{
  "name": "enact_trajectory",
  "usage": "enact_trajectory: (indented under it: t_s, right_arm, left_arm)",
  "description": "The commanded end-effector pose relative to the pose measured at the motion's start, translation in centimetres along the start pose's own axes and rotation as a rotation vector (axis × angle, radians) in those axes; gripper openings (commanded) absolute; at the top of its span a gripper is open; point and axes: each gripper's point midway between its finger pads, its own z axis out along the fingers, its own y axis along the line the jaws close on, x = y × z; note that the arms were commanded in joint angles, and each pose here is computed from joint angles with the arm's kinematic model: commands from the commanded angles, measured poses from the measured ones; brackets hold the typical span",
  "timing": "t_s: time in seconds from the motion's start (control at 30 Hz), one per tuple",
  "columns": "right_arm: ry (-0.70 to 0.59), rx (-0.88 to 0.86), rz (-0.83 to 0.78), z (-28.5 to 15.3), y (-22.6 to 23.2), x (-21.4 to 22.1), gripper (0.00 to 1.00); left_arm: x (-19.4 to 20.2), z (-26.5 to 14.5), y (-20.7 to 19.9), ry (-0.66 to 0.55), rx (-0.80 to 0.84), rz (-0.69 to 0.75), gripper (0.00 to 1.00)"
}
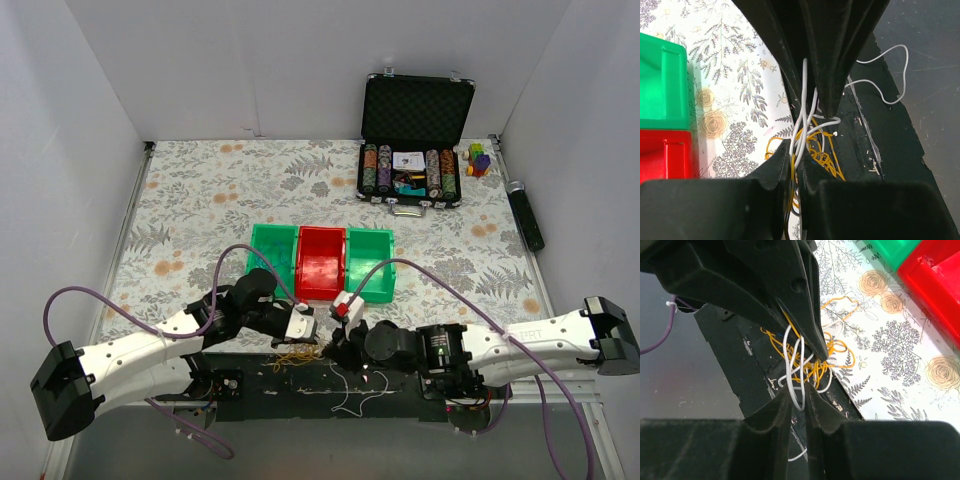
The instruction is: Untangle the cables
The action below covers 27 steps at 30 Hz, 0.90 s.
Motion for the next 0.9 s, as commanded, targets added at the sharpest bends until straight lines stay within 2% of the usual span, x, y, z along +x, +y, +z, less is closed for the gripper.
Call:
enact_trajectory:
  t_s: [0.0, 0.27, 0.53, 0.57, 0.8, 0.87]
  right_arm:
    - [-0.033, -0.023, 0.065, -0.3, 0.3, -0.2, 0.24]
    - [-0.015, 0.014, 0.081, -0.9, -1.1, 1.1, 0.25]
    - [-0.081, 0.012, 0.101, -0.7, -0.9, -0.3, 0.12]
    - [-0.087, 0.009, 0.107, -0.6, -0.8, -0.4, 0.13]
    - [-0.04, 0.044, 0.099, -0.1, -1.0, 1.3, 0.47]
    - [-0.038, 0.064, 0.091, -0.1, -1.3, 1.5, 0.53]
  left_arm:
    - [-1.2, -0.3, 0.5, -0.025, -0.027, 0.007, 0.0]
    - [-2.7, -0.6, 1.1, -0.05, -0.052, -0.005, 0.0]
    - [-3.6, -0.7, 1.2, -0.069, -0.05, -0.015, 0.0]
    - [-3.6, -0.7, 1.2, -0.07, -0.052, -0.016, 0.0]
    - [-4.9, -1.4, 2.5, -0.087, -0.109, -0.01, 0.0]
    - [-5.2, -1.5, 2.5, -0.085, -0.104, 0.001, 0.0]
